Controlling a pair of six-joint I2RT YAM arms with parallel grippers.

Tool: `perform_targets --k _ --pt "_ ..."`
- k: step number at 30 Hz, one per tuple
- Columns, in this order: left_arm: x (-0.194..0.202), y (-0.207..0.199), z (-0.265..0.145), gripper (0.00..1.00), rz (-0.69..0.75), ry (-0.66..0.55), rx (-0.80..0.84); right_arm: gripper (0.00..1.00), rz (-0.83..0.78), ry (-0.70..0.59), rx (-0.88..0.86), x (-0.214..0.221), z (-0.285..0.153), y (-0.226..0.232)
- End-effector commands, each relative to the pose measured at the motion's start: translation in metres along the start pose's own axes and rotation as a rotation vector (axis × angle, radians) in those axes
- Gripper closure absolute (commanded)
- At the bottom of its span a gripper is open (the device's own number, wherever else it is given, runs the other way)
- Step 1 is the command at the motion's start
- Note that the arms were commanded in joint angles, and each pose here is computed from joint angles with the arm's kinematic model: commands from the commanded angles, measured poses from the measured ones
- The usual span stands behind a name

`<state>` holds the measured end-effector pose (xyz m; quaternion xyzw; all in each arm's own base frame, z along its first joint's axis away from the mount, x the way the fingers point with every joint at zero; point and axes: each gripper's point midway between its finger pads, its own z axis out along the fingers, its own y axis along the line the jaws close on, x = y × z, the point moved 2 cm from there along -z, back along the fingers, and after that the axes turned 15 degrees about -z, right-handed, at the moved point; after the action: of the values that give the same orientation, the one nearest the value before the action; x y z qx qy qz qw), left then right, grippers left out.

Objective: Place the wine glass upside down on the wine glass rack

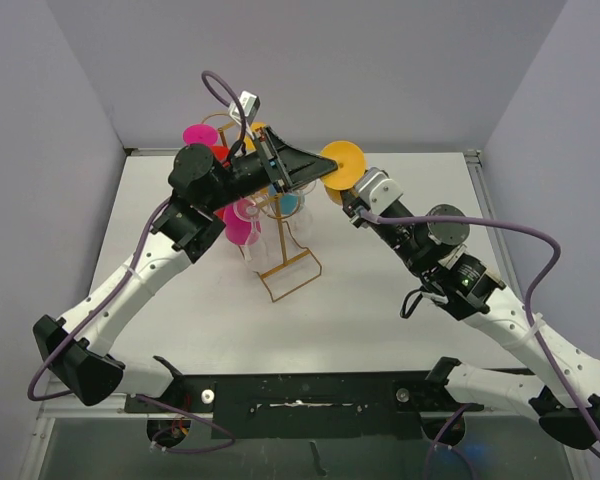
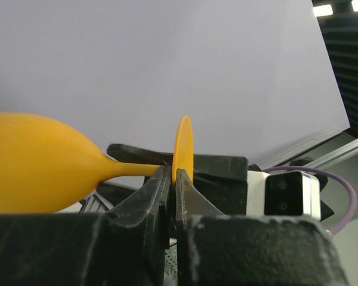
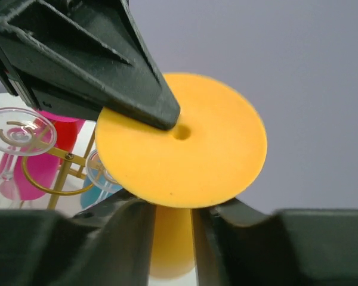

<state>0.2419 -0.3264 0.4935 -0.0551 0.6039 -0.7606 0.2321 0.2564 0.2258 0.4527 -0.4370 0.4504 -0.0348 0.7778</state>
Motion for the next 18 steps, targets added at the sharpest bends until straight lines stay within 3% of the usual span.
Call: perform_targets --k 1,5,8,18 --pt "0.003 -0.059 -0.002 1.00 0.116 0.033 0.164 0.63 0.056 -0.032 0.110 -0.017 -0.016 -0.033" --pt "-0.008 -0.074 0.005 1.00 0.152 0.016 0.188 0.40 0.101 -0.033 0.149 -0.017 -0.031 -0.039" --pt "-0.024 -0.079 0.010 1.00 0.165 0.001 0.192 0.32 0.133 -0.024 0.178 -0.013 -0.044 -0.042" --pt "-0.114 -0.073 0.022 1.00 0.197 -0.137 0.121 0.26 0.264 -0.063 0.212 -0.015 -0.079 -0.045"
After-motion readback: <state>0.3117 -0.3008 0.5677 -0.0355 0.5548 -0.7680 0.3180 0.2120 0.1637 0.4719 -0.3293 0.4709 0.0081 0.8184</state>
